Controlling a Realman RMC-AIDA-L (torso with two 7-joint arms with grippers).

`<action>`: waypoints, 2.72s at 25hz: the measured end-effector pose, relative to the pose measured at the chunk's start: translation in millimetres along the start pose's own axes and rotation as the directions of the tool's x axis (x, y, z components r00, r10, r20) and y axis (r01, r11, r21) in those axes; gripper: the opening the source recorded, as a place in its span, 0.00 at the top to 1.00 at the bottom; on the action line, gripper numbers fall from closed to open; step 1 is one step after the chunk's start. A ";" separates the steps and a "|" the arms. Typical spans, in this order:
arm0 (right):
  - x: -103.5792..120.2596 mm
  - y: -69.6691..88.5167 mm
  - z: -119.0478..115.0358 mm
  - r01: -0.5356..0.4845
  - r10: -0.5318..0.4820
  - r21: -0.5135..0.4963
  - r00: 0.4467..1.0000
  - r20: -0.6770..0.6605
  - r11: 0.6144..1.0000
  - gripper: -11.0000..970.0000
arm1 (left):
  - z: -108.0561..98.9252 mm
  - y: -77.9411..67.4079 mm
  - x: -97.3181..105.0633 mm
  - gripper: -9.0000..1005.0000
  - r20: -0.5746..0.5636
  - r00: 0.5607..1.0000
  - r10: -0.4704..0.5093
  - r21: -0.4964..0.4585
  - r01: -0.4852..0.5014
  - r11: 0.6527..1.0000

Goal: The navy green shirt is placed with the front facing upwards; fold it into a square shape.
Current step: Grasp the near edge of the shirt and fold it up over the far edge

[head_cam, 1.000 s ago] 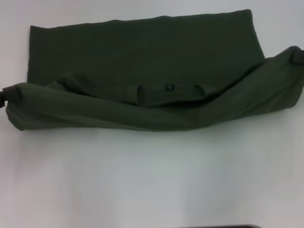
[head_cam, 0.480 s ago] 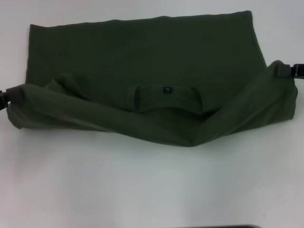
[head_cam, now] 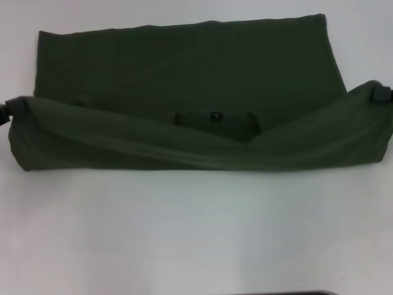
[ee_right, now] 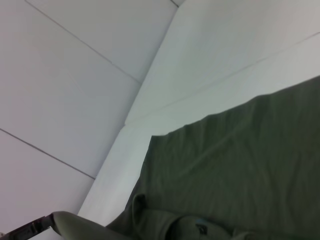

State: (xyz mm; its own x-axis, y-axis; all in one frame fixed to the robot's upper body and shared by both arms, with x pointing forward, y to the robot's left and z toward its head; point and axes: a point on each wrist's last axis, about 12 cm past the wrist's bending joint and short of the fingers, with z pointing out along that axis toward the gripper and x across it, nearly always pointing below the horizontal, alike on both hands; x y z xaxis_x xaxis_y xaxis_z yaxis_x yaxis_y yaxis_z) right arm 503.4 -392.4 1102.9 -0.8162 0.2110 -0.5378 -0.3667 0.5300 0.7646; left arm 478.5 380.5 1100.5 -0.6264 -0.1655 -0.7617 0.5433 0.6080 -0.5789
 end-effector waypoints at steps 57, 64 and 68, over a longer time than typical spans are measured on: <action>-68.5 -18.1 86.2 -0.004 -0.067 0.318 0.975 0.211 0.948 0.95 | 132.4 40.3 -70.2 0.99 0.122 0.992 0.027 -0.335 0.015 0.942; -74.1 -20.8 86.8 -0.005 -0.082 0.355 0.970 0.230 0.935 0.95 | 143.4 41.7 -71.3 0.99 0.118 0.993 0.022 -0.366 0.023 0.930; -78.8 -20.5 90.8 0.008 -0.101 0.378 0.968 0.228 0.926 0.95 | 151.8 40.8 -71.3 0.99 0.114 0.993 0.025 -0.383 0.020 0.924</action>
State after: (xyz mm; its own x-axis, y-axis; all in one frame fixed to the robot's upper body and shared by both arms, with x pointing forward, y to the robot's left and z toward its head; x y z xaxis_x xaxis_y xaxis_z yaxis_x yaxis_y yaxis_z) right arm 615.8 -345.3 1097.3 -0.6513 0.3381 -0.6793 -0.1774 0.8025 0.5696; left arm 630.1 299.2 1087.0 -0.5444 -0.2377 -0.8044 0.2750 0.8554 -0.4389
